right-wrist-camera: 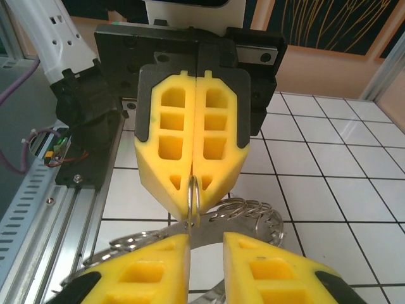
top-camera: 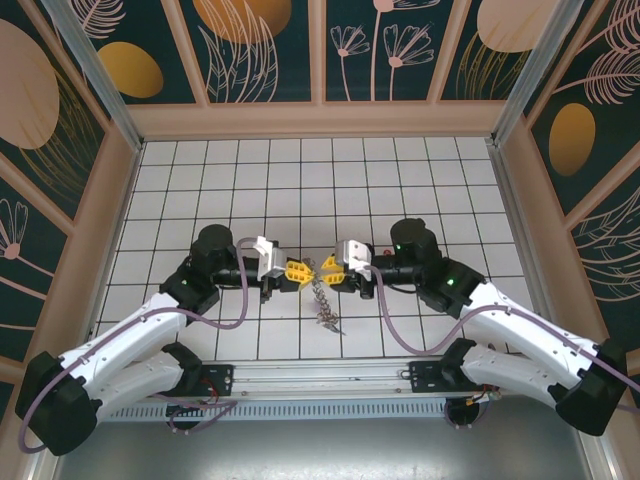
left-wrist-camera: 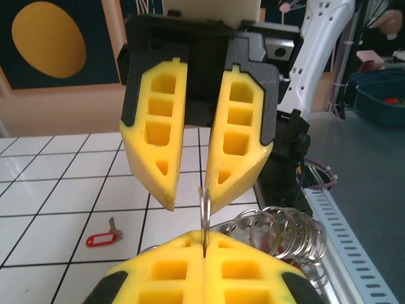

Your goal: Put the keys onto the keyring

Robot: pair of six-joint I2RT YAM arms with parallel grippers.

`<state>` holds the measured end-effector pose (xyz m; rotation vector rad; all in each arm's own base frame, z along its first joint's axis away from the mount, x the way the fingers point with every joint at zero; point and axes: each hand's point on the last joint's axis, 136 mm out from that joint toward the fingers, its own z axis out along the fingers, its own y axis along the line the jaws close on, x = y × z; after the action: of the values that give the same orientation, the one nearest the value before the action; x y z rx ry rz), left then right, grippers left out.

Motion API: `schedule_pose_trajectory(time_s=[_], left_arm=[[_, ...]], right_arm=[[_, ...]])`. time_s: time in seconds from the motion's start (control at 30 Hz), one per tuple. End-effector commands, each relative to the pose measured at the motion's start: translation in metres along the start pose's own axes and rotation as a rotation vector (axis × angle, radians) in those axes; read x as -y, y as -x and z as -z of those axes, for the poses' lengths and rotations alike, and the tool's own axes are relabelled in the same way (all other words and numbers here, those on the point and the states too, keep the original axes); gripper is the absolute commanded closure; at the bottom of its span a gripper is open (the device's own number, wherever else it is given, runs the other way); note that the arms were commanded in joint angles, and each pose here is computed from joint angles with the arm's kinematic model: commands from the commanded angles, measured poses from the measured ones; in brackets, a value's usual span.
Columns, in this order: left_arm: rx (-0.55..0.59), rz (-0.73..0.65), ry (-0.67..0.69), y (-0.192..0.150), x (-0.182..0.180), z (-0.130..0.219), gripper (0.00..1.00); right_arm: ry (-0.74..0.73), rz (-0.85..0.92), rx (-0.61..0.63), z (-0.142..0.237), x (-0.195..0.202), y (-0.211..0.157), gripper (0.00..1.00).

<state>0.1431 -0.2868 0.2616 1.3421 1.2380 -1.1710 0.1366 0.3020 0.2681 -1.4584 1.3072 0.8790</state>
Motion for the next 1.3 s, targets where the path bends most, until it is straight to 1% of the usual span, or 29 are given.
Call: schedule_pose_trajectory(time_s=[0.0,0.3,0.6,0.77,0.9,1.0,1.03,1.13,1.17,1.2,1.23,1.27], left_arm=[[0.105,-0.069,-0.067,0.028,0.013,0.003,1.00],[0.110,-0.059,-0.066,0.025,0.011,0.001,1.00],[0.101,-0.050,-0.048,0.022,0.007,0.000,1.00],[0.109,-0.045,-0.054,0.023,0.007,-0.001,1.00],[0.108,-0.040,-0.052,0.021,0.006,-0.001,1.00],[0.112,-0.031,-0.043,0.019,0.005,-0.001,1.00],[0.115,-0.025,-0.039,0.018,0.005,-0.001,1.00],[0.114,-0.014,-0.028,0.017,0.003,-0.001,0.99],[0.105,-0.005,-0.022,0.014,0.002,-0.001,0.88],[0.089,-0.002,-0.012,0.013,0.001,-0.001,0.73],[0.066,-0.006,-0.006,0.011,0.001,-0.001,0.68],[0.038,-0.019,-0.005,0.006,0.002,0.000,0.65]], right_arm=[[0.002,0.017,0.085,0.005,-0.002,0.014,0.78],[0.060,0.031,0.120,0.000,-0.011,0.018,0.78],[0.047,0.047,0.133,0.001,-0.011,0.022,0.80],[0.052,0.035,0.124,-0.006,-0.011,0.017,0.85],[0.043,0.037,0.145,-0.008,-0.011,0.021,0.86],[0.039,0.036,0.155,-0.009,-0.011,0.022,0.92],[0.035,0.035,0.158,-0.009,-0.011,0.022,1.00],[0.016,0.024,0.151,-0.010,-0.008,0.019,1.00],[0.005,0.018,0.140,-0.010,-0.006,0.016,1.00],[-0.006,0.017,0.122,-0.010,-0.004,0.013,1.00],[-0.013,0.017,0.097,-0.011,-0.003,0.009,1.00],[-0.024,0.014,0.071,-0.010,-0.001,0.005,1.00]])
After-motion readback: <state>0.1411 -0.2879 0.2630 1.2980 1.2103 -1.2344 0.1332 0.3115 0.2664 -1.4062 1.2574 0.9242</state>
